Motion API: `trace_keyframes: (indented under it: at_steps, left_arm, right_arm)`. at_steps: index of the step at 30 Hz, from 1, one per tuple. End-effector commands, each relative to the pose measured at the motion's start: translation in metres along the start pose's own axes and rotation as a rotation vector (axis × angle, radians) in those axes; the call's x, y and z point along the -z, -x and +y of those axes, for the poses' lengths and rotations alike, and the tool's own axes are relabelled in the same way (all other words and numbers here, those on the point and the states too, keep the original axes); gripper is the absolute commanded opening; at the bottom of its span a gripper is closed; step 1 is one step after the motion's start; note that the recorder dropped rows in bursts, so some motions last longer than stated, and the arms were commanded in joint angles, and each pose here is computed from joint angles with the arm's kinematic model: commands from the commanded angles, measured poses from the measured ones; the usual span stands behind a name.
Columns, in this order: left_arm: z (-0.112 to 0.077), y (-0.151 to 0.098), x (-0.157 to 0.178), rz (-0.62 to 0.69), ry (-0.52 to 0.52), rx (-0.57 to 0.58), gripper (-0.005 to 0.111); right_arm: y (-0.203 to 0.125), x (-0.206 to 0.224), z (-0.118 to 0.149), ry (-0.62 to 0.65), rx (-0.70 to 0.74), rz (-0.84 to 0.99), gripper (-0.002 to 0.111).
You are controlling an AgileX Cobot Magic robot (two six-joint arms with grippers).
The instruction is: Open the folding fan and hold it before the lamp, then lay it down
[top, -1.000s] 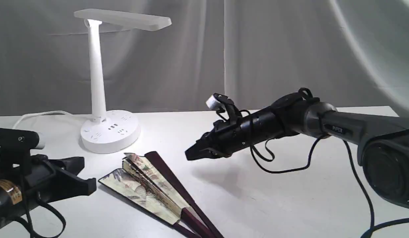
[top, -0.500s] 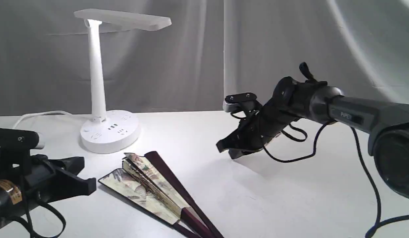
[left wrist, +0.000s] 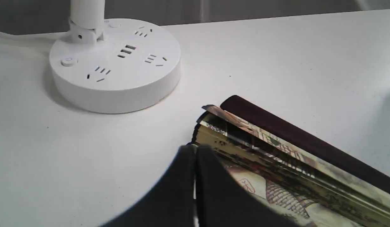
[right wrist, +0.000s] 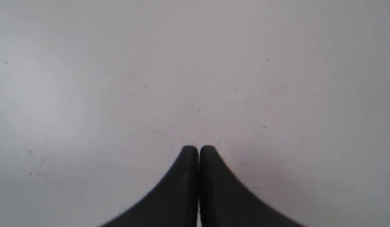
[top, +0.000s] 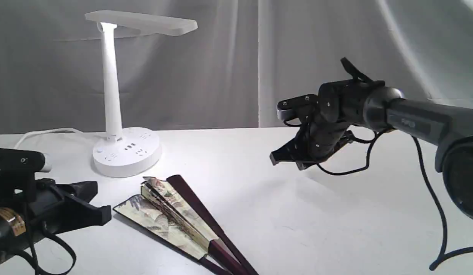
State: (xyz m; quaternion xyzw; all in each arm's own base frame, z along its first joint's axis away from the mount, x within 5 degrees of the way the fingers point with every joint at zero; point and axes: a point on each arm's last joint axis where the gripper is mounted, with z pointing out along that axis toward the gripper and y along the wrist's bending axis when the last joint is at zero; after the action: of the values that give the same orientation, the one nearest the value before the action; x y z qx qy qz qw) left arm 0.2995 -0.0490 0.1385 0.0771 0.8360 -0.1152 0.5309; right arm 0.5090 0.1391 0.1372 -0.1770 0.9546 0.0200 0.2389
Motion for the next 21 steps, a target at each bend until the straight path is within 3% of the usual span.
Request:
trace_keyframes:
  at_steps: [1, 11, 21]
  left_arm:
    - [0.000, 0.004, -0.001, -0.027, -0.005, 0.002, 0.000]
    - [0.000, 0.004, -0.001, -0.027, -0.005, 0.002, 0.000]
    - [0.000, 0.004, -0.001, -0.027, -0.005, 0.005, 0.000]
  right_arm:
    - [0.002, 0.013, 0.001, -0.008, 0.000, -0.047, 0.000]
    - [-0.034, 0.034, 0.004, -0.028, 0.001, -0.274, 0.000]
    - [-0.102, 0.097, 0.011, -0.046, -0.050, -0.701, 0.000]
